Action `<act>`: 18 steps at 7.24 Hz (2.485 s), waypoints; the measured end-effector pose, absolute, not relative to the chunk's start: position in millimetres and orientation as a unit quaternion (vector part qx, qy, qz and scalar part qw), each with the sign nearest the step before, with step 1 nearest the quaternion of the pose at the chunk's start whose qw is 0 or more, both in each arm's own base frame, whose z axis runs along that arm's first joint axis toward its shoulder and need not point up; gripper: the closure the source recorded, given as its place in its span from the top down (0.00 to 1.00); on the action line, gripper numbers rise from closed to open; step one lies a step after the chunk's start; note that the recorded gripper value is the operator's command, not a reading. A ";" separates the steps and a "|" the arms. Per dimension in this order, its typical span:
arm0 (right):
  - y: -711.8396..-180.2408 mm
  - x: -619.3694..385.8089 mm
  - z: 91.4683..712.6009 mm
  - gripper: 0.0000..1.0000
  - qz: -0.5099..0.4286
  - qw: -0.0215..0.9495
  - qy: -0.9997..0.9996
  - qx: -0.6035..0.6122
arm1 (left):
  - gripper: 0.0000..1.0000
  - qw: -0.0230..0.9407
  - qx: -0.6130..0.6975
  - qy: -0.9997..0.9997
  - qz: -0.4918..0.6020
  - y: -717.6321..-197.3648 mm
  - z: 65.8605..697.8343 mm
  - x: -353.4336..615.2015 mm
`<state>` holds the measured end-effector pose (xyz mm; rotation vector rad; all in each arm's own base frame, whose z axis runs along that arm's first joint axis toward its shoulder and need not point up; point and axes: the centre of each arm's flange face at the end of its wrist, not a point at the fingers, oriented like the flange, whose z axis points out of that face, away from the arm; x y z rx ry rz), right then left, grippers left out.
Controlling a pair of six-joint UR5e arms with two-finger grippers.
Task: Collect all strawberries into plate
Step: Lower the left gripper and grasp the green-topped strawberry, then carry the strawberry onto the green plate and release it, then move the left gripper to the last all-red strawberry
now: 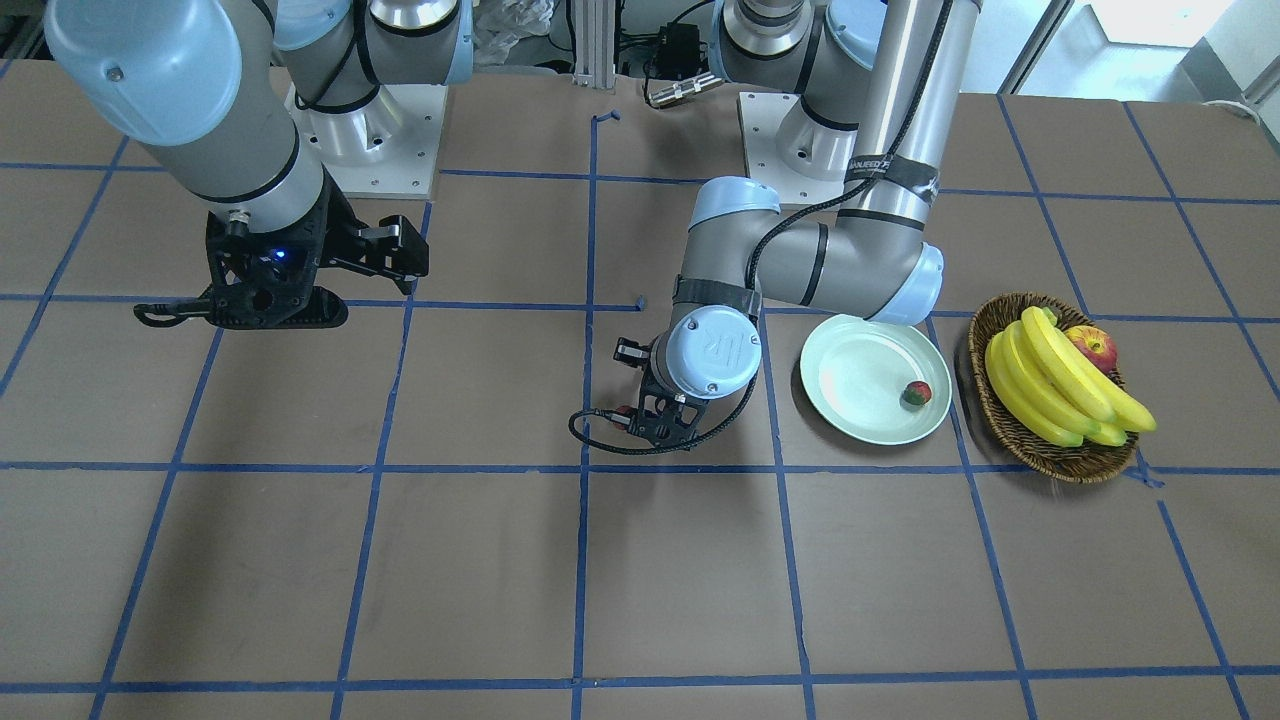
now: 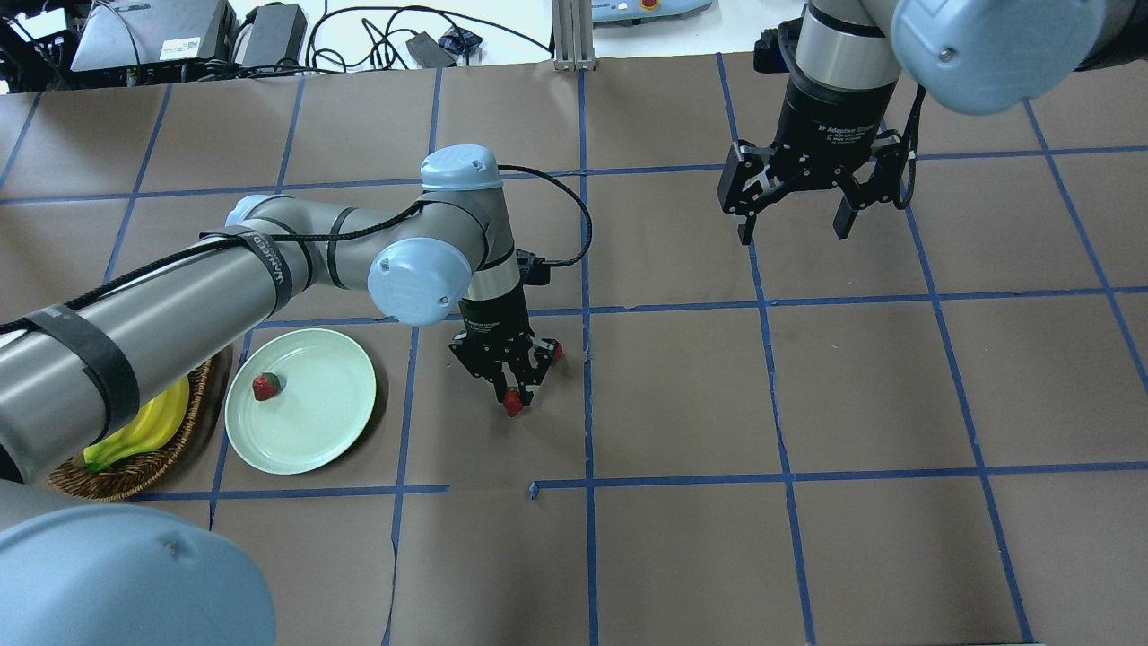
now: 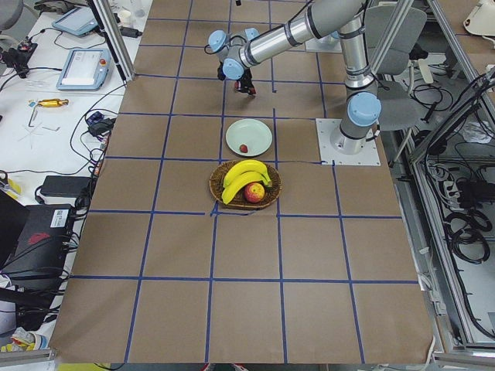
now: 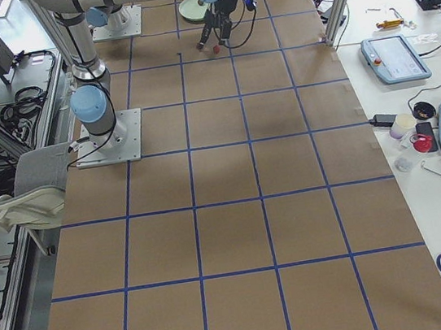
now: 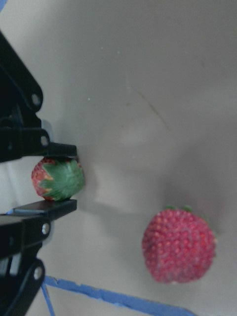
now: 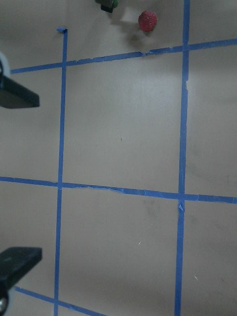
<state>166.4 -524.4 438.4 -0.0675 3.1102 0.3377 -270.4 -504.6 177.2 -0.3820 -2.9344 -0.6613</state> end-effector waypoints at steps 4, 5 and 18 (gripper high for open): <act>-524.4 166.3 438.4 1.00 0.108 0.006 0.994 -0.022 | 0.00 0.003 -0.144 -0.969 -0.200 -531.7 237.7 -205.7; -524.4 166.3 438.4 1.00 0.108 0.006 0.994 -0.022 | 0.00 -0.013 -0.159 -0.965 -0.208 -539.1 239.2 -170.5; -524.8 166.1 437.5 1.00 0.109 0.005 0.994 -0.023 | 1.00 -0.023 -0.093 -0.985 -0.145 -563.1 274.6 -95.4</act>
